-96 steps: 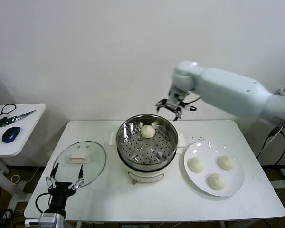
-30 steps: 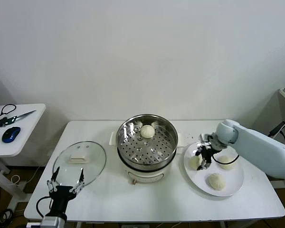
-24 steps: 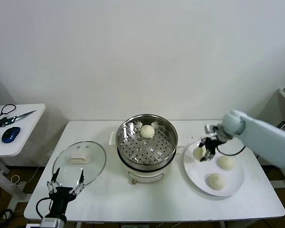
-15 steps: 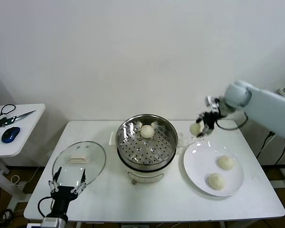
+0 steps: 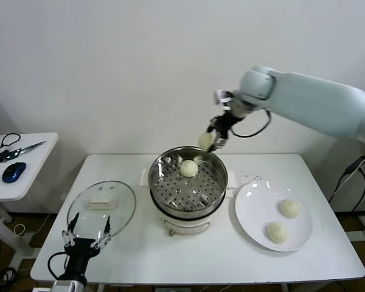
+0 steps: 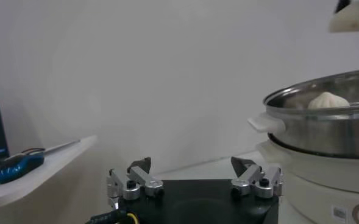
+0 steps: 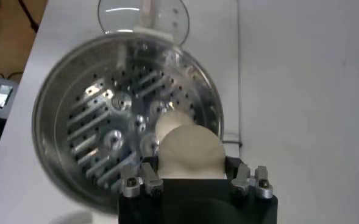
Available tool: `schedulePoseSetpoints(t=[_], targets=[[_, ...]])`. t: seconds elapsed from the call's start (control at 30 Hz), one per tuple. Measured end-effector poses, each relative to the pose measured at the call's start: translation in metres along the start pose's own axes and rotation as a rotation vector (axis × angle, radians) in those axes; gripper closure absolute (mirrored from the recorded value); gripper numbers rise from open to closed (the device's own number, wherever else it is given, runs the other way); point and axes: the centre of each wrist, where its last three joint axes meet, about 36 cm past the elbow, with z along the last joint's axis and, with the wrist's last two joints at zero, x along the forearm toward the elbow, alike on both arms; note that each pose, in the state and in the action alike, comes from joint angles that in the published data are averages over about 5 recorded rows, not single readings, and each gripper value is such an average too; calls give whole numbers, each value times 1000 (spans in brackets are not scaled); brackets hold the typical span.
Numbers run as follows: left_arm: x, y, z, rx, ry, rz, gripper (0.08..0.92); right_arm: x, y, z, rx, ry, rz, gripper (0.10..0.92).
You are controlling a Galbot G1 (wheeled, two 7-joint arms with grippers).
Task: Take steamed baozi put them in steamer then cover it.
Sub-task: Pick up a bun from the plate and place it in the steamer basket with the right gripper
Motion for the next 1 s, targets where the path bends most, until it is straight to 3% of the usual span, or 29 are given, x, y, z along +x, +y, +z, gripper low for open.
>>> schedulePoseSetpoints(t=[0.3,0.73,1.0], targets=[[1,1,-1,5,-2,-1,177,-75,21,-52,51,34,-74,335],[1,2,2,6,4,-3,177,-135,44,-61,72,64,-139,332],[0,-1,1,8,3,0,177,-143,48,-60,83,74,-141,209]])
